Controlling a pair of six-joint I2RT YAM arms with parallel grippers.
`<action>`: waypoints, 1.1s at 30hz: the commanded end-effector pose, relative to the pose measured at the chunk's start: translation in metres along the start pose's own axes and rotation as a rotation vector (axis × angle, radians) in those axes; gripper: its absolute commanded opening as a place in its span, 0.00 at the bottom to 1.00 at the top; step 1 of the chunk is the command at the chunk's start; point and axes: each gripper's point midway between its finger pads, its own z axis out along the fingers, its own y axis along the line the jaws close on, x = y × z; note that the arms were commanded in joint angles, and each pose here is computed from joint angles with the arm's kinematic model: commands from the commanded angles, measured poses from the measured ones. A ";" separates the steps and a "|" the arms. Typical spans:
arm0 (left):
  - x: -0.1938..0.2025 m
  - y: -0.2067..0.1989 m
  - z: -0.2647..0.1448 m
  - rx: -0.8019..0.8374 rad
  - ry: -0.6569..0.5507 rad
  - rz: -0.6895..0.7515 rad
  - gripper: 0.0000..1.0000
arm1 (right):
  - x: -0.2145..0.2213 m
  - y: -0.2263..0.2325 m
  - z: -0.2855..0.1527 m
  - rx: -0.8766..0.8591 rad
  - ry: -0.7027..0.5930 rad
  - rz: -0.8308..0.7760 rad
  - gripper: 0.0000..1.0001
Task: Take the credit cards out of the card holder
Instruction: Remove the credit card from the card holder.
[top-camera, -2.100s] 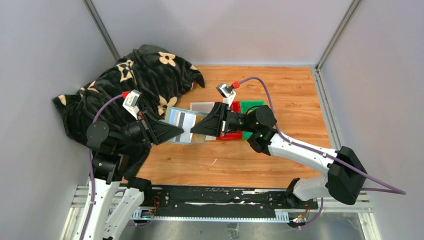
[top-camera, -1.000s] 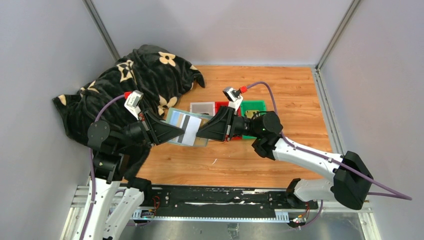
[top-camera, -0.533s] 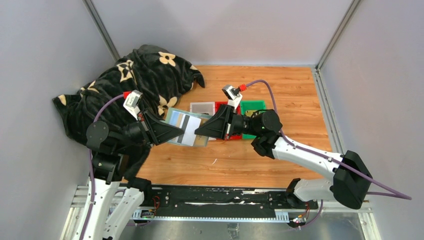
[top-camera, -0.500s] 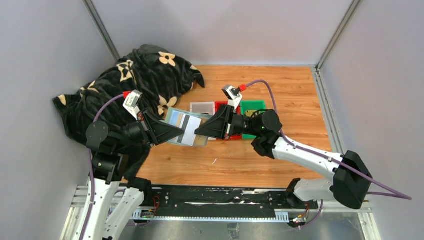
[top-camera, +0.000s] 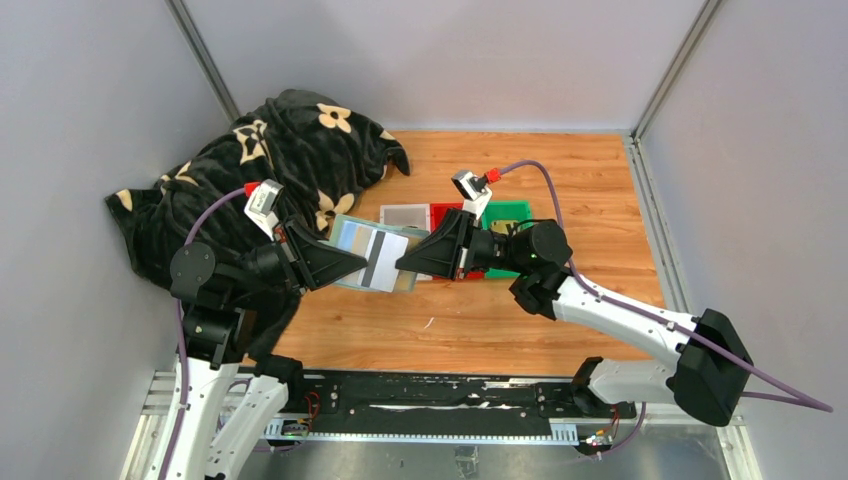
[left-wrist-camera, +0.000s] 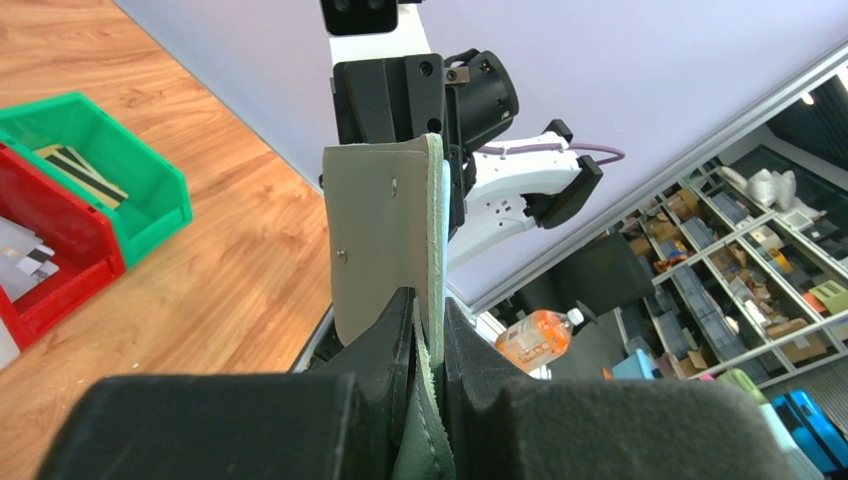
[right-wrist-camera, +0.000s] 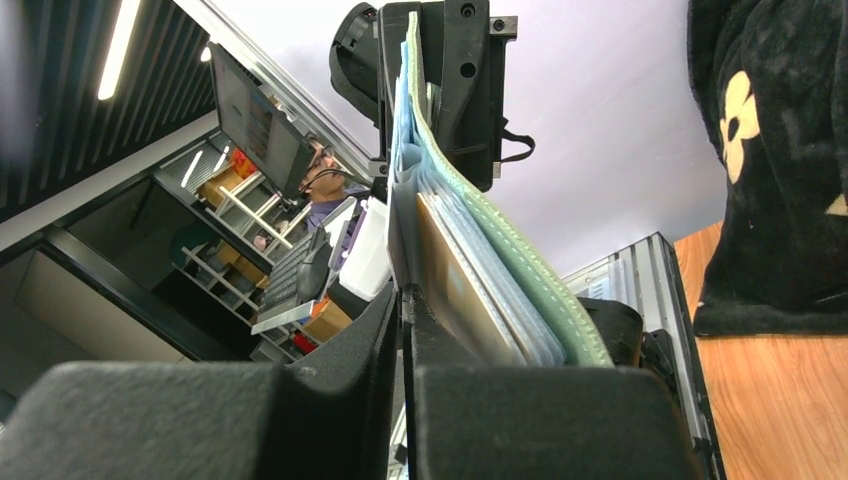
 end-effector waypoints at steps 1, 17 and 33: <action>-0.007 -0.012 -0.001 0.021 -0.017 0.057 0.00 | 0.004 0.009 0.001 -0.040 0.014 -0.024 0.17; -0.009 -0.013 -0.001 0.020 -0.020 0.072 0.00 | -0.002 0.015 0.017 -0.097 0.004 -0.010 0.17; -0.010 -0.014 -0.001 0.004 -0.006 0.099 0.00 | -0.001 0.011 -0.032 0.027 -0.003 -0.069 0.00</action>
